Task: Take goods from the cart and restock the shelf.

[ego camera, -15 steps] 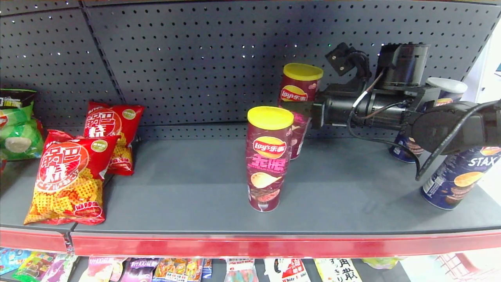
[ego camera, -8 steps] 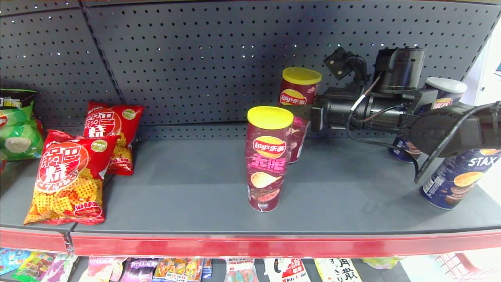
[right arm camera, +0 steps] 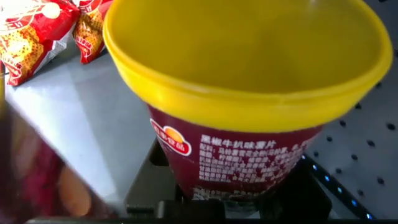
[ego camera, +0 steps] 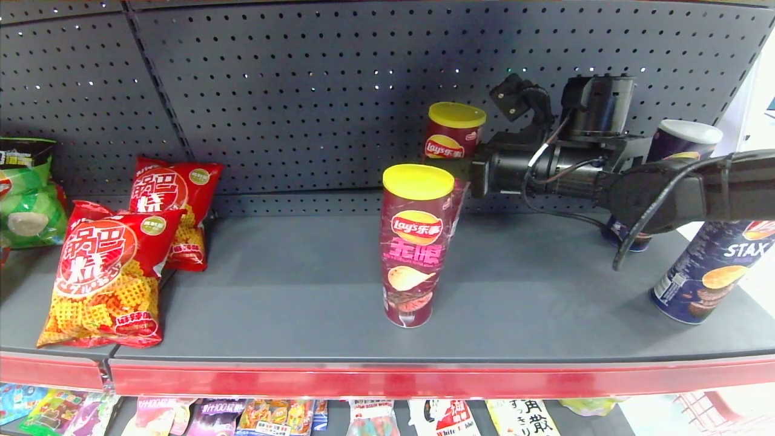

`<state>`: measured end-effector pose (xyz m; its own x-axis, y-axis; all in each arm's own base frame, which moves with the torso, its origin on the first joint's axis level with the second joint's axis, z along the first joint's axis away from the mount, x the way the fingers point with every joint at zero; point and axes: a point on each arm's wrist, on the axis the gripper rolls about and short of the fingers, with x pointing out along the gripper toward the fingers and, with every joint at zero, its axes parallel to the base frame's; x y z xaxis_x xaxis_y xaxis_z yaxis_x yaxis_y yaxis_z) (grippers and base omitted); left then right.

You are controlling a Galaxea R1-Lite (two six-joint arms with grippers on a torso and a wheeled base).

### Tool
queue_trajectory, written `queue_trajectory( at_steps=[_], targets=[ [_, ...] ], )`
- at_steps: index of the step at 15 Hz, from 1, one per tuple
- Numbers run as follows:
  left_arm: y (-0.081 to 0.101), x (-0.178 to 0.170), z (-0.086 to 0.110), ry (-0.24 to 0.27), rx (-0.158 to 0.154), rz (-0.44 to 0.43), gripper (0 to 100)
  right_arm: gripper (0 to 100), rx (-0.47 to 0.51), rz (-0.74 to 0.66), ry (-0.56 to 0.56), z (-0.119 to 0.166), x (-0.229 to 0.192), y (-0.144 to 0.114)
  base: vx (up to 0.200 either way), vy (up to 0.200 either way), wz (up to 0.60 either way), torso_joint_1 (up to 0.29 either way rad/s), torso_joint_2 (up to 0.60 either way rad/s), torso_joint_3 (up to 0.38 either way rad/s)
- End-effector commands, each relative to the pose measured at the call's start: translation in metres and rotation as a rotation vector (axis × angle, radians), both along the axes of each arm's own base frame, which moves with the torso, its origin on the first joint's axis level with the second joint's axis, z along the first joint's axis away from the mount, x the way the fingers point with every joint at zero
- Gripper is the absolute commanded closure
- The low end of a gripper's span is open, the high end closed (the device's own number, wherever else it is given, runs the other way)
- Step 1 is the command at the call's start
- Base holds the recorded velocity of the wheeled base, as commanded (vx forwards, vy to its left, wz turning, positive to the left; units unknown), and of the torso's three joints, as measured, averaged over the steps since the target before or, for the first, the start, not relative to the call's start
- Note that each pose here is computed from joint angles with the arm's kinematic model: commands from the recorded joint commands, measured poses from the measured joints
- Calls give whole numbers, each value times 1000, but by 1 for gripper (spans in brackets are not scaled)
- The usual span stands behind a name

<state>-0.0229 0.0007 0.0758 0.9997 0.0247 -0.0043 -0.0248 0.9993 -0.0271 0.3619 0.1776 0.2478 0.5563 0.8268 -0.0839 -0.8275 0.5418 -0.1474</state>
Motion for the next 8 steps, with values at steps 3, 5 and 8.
queue_trajectory(
  at_steps=[3,5,8],
  targets=[
    [0,0,0,0,0,0,0,100,1,62,15,-20,29,15,0,0,0,0,0,0],
    [0,0,0,0,0,0,0,100,5,134,20,-25,34,17,0,0,0,0,0,0],
    [0,0,0,0,0,0,0,100,-2,213,66,-31,36,12,0,0,0,0,0,0]
  ],
)
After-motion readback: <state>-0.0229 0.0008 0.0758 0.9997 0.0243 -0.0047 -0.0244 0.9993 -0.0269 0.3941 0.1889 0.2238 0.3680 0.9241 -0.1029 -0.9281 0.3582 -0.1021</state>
